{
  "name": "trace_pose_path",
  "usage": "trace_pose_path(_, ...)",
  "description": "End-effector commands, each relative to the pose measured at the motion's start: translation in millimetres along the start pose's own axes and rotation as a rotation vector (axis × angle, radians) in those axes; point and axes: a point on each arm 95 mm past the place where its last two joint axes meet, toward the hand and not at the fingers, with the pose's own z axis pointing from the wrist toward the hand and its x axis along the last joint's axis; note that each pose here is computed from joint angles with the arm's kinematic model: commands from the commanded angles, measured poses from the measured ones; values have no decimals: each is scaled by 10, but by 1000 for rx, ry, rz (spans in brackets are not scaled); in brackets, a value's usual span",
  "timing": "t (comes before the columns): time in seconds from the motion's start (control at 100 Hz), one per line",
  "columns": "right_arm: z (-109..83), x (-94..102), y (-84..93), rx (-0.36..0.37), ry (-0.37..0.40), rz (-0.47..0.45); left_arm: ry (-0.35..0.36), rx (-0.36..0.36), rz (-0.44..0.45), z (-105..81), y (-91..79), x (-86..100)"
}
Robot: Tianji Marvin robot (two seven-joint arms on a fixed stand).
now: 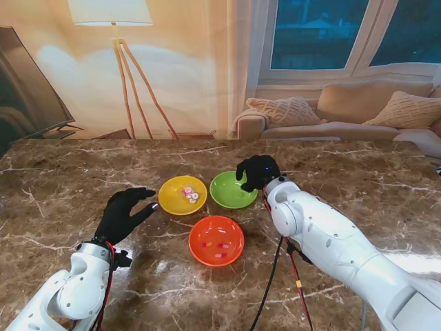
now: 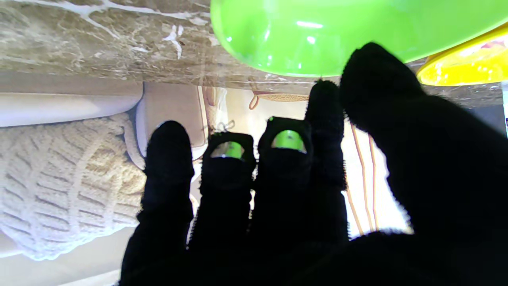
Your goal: Portion candies into small dishes
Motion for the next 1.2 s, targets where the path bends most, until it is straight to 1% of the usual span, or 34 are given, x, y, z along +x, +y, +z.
trace_pose_path(0.0,-26,-28,-14,14,-6,-6,-7,-6,1,-19,17,-14)
trace_pose_path(0.12,-60,-55,17,12,-11,-14,-7,-5,1,-17,16,-14)
trace_pose_path(0.24,-135,-114,57,14,-20,-30,-7,-5,2,-19,14,-17)
trace_pose_path(0.33,-221,-188,90,26,-30,-44,-9,-5,3,-22,11,-20)
trace_pose_path(0.4,-299,-247,102,45,-45,-38,-10,-4,3,-22,11,-22)
trace_pose_path(0.61,-513,-454,117,75,-81,-83,-7,-4,4,-22,10,-22)
trace_pose_path(0.76,-630,-588,82,101,-117,-105,-8,-1,3,-22,6,-25)
trace_pose_path(0.87,-677,-668,32,121,-135,-115,-8,-2,4,-20,8,-26)
trace_pose_path(1.19,-684,-766,-164,182,-196,-112,-6,-10,1,-18,19,-25)
